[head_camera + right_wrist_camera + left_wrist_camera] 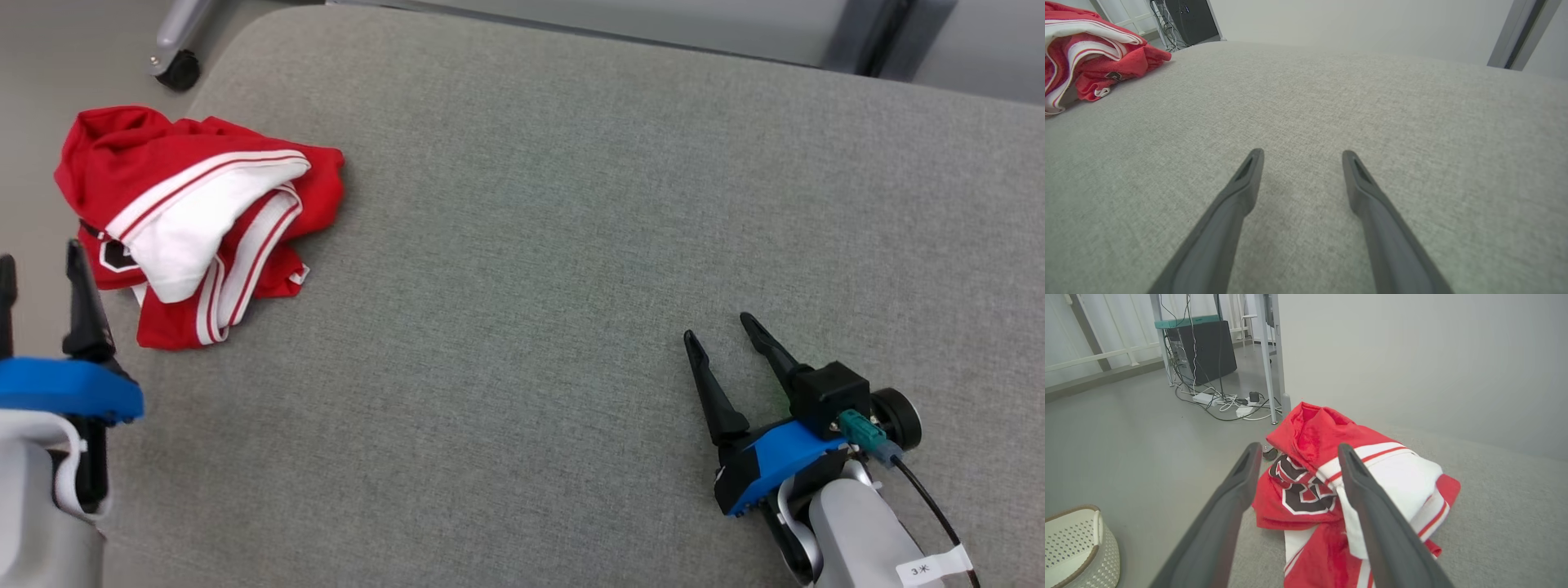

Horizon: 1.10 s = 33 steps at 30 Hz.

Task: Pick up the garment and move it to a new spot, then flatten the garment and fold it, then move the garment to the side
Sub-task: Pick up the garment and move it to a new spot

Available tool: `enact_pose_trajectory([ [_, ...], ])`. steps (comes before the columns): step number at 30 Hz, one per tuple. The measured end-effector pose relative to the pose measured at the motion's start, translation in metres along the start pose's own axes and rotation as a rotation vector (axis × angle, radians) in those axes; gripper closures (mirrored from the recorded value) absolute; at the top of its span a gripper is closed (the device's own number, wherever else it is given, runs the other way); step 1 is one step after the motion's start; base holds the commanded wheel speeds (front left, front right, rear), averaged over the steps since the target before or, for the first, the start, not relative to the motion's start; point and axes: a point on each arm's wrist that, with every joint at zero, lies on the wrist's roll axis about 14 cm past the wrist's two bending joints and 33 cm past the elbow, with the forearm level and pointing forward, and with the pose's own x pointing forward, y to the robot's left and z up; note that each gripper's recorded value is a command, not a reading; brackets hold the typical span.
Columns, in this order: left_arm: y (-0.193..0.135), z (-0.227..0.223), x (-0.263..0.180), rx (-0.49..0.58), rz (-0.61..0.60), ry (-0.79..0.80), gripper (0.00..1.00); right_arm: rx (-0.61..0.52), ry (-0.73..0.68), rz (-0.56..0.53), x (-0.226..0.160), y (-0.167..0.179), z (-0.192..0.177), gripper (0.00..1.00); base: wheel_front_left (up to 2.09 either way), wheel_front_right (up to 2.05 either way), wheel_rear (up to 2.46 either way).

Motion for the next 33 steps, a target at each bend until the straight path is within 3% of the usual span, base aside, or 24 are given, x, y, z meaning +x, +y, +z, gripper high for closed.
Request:
enact_pose_trajectory([
  [9,-0.014,0.008,0.059,0.065,-0.077,0.047,0.00,0.017,-0.003,-0.041,0.005,-0.021,-0.009,0.00,0.00,0.00,0.00],
  [19,-0.015,-0.038,0.087,0.070,-0.062,0.257,0.00,0.037,-0.014,-0.080,0.008,-0.038,-0.014,0.00,0.00,0.00,0.00],
  [20,-0.017,-0.042,0.087,0.070,-0.065,0.269,0.10,0.039,-0.016,-0.084,0.008,-0.039,-0.014,0.00,0.00,0.00,0.00],
  [21,-0.017,-0.042,0.087,0.070,-0.065,0.269,0.71,0.039,-0.016,-0.084,0.008,-0.039,-0.014,0.00,0.00,0.00,0.00],
  [22,-0.020,-0.049,0.086,0.065,-0.068,0.282,1.00,0.042,-0.019,-0.090,0.007,-0.041,-0.013,0.00,0.00,0.00,0.00],
  [28,-0.018,-0.047,0.084,0.050,-0.061,0.267,1.00,0.048,-0.026,-0.107,0.004,-0.046,-0.009,0.00,0.00,0.00,0.00],
  [33,-0.026,-0.013,0.091,0.029,-0.098,0.170,1.00,0.040,-0.023,-0.117,-0.003,-0.048,-0.006,0.00,0.00,0.00,0.00],
])
